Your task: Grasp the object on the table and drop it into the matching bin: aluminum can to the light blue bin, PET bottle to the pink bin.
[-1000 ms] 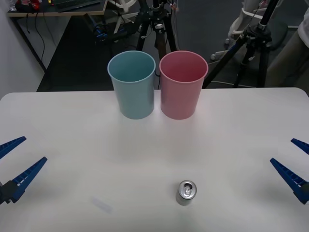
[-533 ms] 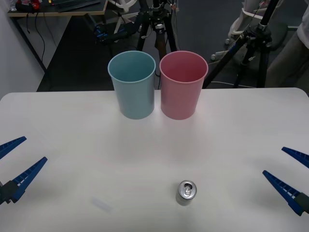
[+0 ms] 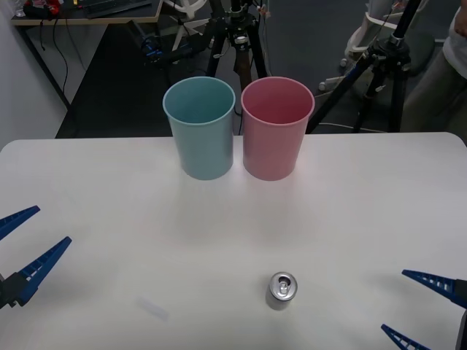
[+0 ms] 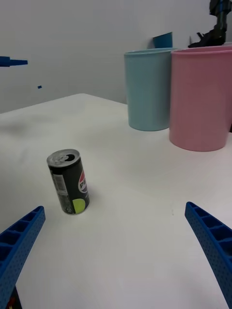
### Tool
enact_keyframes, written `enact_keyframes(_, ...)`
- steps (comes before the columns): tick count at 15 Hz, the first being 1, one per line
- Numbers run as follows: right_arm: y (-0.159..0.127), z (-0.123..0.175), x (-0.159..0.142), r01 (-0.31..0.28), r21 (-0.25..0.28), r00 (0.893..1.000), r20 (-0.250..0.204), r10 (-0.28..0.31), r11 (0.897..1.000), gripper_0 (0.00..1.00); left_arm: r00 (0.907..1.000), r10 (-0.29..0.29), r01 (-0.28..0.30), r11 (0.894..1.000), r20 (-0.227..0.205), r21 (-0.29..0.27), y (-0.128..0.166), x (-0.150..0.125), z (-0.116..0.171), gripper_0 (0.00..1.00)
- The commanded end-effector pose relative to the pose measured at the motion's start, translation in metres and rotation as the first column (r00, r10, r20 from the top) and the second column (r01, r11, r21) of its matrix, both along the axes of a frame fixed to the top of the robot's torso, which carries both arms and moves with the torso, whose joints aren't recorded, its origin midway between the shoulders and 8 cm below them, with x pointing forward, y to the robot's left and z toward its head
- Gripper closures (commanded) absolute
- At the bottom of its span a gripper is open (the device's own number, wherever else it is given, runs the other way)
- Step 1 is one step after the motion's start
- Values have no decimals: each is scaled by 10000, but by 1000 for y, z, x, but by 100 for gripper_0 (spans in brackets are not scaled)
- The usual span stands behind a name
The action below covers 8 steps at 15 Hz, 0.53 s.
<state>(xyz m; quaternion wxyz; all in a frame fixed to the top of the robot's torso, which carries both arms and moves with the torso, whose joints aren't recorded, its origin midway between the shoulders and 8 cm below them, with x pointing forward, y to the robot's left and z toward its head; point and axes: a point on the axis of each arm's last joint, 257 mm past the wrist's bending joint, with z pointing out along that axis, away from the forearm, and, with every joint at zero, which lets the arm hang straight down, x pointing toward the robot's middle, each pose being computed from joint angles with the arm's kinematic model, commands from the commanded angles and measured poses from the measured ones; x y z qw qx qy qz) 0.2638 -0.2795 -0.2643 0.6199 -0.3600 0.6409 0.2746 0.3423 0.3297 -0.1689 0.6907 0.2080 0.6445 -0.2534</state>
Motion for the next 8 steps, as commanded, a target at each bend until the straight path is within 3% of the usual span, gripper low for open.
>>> enact_keyframes(1,13,-22,-13,-441,-177,9990,108,443,9989,0,10000,1,-1,10000,-1,-1,0,0,0,0)
enact_keyframes(4,33,-37,-19,-817,-317,9962,281,826,9962,0,10000,1,-1,10000,-1,-1,0,0,0,0)
enact_keyframes(8,53,-50,-8,-670,-423,9968,398,687,9969,0,10000,1,-1,10000,-1,-1,0,0,0,0)
